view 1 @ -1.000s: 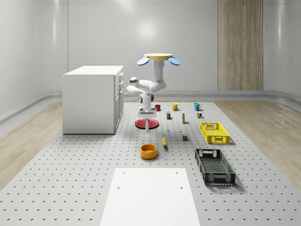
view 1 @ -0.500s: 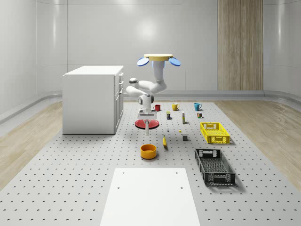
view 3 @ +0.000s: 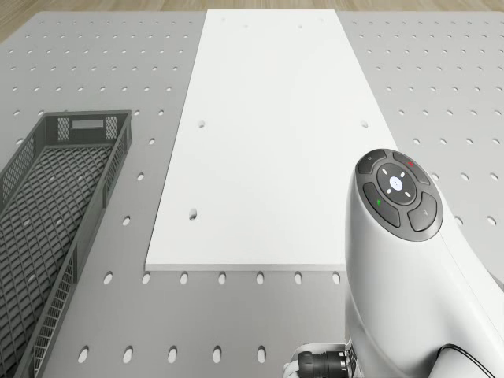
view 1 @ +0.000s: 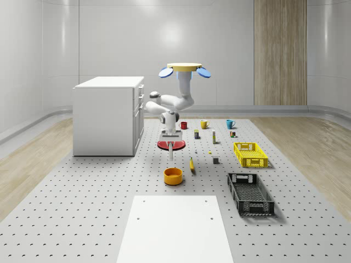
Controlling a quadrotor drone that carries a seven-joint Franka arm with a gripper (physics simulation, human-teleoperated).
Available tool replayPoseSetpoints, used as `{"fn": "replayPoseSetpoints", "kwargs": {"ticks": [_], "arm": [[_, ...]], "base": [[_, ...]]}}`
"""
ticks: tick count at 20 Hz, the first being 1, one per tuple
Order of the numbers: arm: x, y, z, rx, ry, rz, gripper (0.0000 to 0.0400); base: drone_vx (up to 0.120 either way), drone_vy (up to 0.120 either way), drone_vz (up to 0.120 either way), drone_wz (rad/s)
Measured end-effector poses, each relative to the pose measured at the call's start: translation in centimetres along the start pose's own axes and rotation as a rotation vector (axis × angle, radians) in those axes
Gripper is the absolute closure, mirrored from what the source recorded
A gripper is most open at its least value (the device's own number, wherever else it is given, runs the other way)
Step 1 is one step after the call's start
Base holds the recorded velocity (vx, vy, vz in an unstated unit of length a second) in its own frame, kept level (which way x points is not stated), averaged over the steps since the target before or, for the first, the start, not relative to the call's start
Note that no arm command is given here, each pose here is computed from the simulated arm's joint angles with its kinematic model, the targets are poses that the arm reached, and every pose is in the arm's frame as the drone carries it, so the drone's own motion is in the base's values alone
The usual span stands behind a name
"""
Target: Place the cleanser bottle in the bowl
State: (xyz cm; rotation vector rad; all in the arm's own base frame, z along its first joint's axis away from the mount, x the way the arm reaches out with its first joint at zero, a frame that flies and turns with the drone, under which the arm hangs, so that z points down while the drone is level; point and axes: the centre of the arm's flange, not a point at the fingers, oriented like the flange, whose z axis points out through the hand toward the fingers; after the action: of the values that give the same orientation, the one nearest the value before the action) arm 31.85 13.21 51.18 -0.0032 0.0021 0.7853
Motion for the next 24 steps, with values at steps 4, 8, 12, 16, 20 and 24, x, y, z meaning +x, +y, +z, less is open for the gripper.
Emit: {"fn": "replayPoseSetpoints", "kwargs": {"ticks": [4, 8, 12, 16, 20, 24], "arm": [[0.0, 0.0, 0.0, 0.0, 0.0, 0.0, 0.0245], [0.0, 0.0, 0.0, 0.0, 0.0, 0.0, 0.0245], [0.0, 0.0, 0.0, 0.0, 0.0, 0.0, 0.0245], [0.0, 0.0, 0.0, 0.0, 0.0, 0.0, 0.0245], [0.0, 0.0, 0.0, 0.0, 0.0, 0.0, 0.0245], [0.0, 0.0, 0.0, 0.0, 0.0, 0.0, 0.0245]], "base": [[0.09, 0.0, 0.0, 0.0], [0.04, 0.01, 0.0, 0.0], [0.0, 0.08, 0.0, 0.0], [0.0, 0.0, -0.12, 0.0], [0.0, 0.0, -0.12, 0.0], [0.0, 0.0, -0.12, 0.0]]}}
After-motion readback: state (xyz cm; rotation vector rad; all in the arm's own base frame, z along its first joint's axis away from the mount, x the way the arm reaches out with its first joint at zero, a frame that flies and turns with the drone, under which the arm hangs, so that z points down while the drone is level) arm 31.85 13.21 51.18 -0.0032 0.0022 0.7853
